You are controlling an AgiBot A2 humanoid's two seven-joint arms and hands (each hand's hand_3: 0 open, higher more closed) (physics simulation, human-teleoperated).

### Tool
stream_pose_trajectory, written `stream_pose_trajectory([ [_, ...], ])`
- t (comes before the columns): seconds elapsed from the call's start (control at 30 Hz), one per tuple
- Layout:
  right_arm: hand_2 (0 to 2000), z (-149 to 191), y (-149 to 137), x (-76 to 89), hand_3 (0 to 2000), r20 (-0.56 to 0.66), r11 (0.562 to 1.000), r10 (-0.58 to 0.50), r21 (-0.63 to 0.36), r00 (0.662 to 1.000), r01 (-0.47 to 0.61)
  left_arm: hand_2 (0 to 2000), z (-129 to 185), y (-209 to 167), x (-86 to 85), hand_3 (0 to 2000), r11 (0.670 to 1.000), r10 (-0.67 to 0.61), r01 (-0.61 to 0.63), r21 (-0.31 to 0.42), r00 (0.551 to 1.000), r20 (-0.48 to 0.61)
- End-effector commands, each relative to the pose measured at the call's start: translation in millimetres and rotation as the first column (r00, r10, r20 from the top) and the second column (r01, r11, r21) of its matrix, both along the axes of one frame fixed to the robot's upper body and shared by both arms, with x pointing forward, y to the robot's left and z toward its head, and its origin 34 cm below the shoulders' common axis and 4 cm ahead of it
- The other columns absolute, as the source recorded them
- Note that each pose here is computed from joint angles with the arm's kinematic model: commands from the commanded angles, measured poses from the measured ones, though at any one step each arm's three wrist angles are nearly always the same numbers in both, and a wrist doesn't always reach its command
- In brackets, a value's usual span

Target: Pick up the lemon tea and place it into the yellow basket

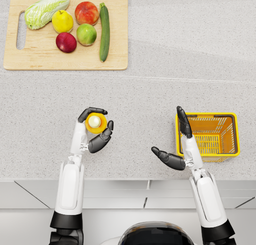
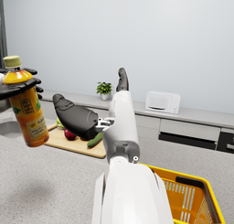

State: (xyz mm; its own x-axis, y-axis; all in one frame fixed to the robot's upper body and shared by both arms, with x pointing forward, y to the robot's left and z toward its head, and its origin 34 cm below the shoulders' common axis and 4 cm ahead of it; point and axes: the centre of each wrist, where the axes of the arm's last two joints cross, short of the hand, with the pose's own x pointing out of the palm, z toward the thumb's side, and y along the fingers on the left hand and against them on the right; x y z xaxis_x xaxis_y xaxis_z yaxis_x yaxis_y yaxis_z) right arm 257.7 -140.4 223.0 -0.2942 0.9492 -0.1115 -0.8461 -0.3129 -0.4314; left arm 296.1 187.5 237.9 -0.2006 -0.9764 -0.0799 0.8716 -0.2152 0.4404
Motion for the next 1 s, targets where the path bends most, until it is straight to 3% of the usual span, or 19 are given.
stream_pose_trajectory([
  [0.03, 0, -0.9, 27.8, 7.8, 0, -0.001, 0.997, 0.059, -0.043, 0.998, -0.059, 2000, 36.8, -39.1, 1.5, 2000, 0.993, -0.118, 0.119, -0.004, 0.986, 0.118],
  [0.17, 0, 3.4, 50.0, 14.7, 0, 0.029, 0.992, 0.076, -0.105, 0.997, -0.073, 2000, 42.7, -73.3, -2.3, 2000, 0.975, -0.222, 0.222, 0.013, 0.966, 0.134],
  [0.33, 0, 11.4, 59.2, 21.9, 0, 0.048, 0.992, 0.077, -0.105, 0.996, -0.072, 2000, 31.1, -110.0, -26.5, 2000, 0.930, -0.367, 0.360, 0.080, 0.923, 0.116],
  [0.47, 0, 15.4, 60.3, 24.0, 0, 0.057, 0.988, 0.104, -0.119, 0.993, -0.097, 2000, 22.8, -114.8, -35.8, 2000, 0.924, -0.379, 0.371, 0.094, 0.920, 0.098],
  [0.5, 1361, 14.4, 59.2, 23.0, 327, 0.055, 0.984, 0.126, -0.135, 0.991, -0.118, 2000, 23.8, -112.8, -35.7, 2000, 0.930, -0.364, 0.356, 0.090, 0.925, 0.105],
  [0.53, 2000, 13.2, 59.1, 23.0, 653, 0.039, 0.948, 0.251, -0.212, 0.967, -0.238, 2000, 24.8, -110.7, -34.6, 2000, 0.934, -0.353, 0.345, 0.090, 0.929, 0.112],
  [0.57, 2000, 13.2, 58.0, 22.0, 980, 0.025, 0.911, 0.334, -0.265, 0.942, -0.316, 2000, 25.8, -110.7, -33.6, 2000, 0.933, -0.356, 0.346, 0.094, 0.928, 0.114],
  [0.67, 2000, 13.0, 57.8, 22.0, 1960, 0.025, 0.901, 0.347, -0.286, 0.937, -0.326, 2000, 24.7, -108.6, -32.6, 2000, 0.924, -0.376, 0.363, 0.120, 0.920, 0.110],
  [0.7, 2000, 13.0, 56.8, 23.0, 2000, 0.030, 0.911, 0.324, -0.277, 0.945, -0.304, 639, 22.6, -106.5, -33.6, 1673, 0.919, -0.385, 0.371, 0.134, 0.917, 0.102],
  [0.73, 2000, 15.0, 55.8, 23.1, 2000, 0.040, 0.921, 0.305, -0.268, 0.951, -0.284, 0, 19.5, -102.4, -34.5, 1347, 0.928, -0.362, 0.349, 0.130, 0.927, 0.095],
  [0.87, 2000, 27.4, 45.1, 29.8, 2000, 0.066, 0.935, 0.273, -0.252, 0.960, -0.248, 0, 15.6, -80.3, -34.1, 40, 0.954, -0.287, 0.276, 0.114, 0.954, 0.090],
  [1.0, 2000, 56.8, -1.1, 39.1, 2000, 0.176, 0.996, 0.022, -0.086, 0.984, -0.007, 0, 25.3, -15.5, -41.0, 0, 0.999, -0.043, 0.039, 0.028, 0.988, 0.146],
])
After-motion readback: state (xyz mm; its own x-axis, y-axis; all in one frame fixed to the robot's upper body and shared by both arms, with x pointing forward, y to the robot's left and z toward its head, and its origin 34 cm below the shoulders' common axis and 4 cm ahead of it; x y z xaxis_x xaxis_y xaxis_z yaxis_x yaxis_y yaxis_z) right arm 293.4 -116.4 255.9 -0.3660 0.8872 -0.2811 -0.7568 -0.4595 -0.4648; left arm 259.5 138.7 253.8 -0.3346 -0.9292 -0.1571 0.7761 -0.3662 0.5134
